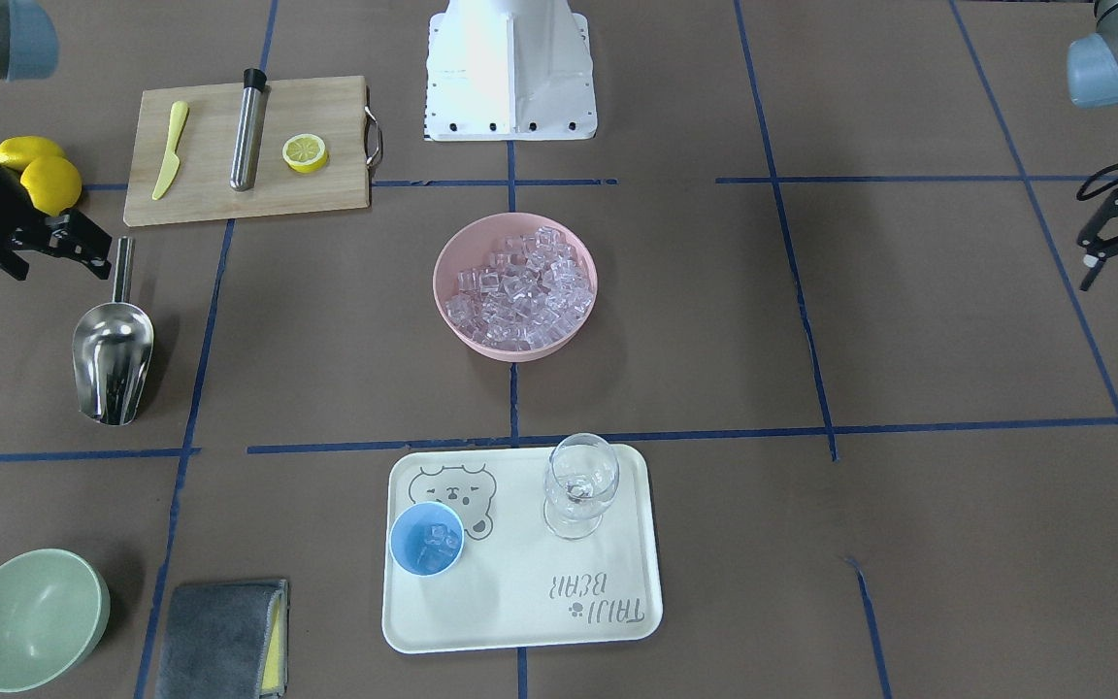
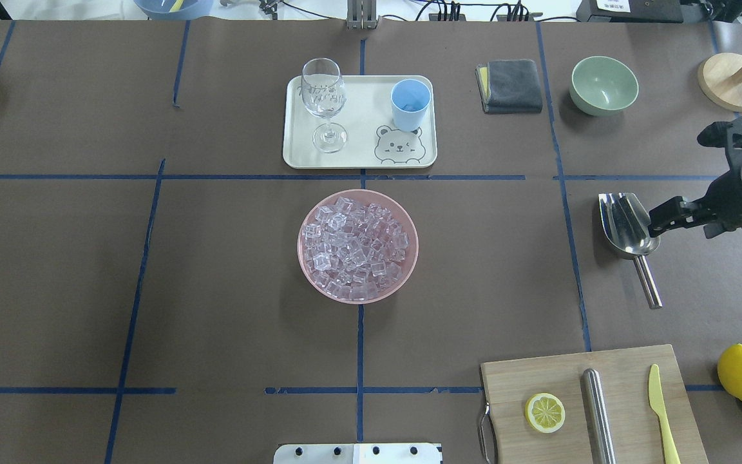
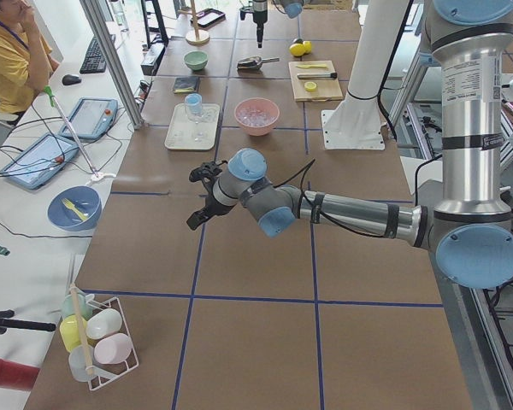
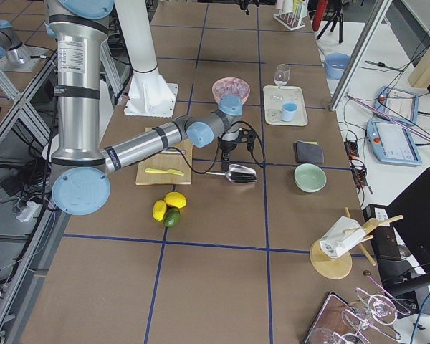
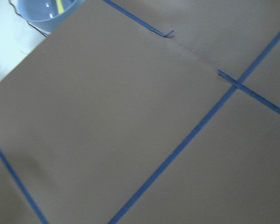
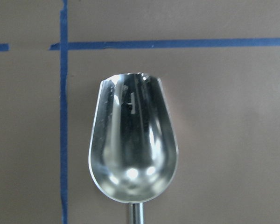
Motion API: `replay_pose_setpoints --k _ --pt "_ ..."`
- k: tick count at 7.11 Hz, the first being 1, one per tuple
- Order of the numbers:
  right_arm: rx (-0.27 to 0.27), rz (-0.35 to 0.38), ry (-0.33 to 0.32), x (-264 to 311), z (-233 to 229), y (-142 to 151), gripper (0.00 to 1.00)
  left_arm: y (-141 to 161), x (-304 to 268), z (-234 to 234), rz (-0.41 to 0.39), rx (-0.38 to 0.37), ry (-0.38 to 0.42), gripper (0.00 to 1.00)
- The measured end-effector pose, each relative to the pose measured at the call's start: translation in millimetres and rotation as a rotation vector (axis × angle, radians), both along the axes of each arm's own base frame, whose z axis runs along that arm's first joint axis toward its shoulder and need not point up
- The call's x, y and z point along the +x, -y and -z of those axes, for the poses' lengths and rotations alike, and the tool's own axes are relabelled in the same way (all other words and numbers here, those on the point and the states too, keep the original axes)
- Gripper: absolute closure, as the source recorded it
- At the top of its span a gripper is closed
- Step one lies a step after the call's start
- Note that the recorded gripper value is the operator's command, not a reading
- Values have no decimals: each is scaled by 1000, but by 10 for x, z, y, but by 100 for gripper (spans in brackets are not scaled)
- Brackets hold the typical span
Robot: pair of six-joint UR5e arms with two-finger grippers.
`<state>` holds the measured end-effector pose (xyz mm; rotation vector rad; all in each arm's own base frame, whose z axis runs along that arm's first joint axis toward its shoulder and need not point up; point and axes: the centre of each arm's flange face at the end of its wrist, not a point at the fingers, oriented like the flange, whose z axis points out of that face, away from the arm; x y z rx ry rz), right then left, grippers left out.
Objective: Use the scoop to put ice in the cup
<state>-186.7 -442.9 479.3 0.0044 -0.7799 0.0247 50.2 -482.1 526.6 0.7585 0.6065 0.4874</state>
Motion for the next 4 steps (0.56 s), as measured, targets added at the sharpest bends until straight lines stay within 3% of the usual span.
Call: replay_pose_setpoints --k 1,4 --pt "18 -2 -15 274 -110 128 0 23 -128 -42 14 -54 -2 0" --pt "67 20 -62 942 -449 448 0 157 -628 -128 58 -382 -52 0"
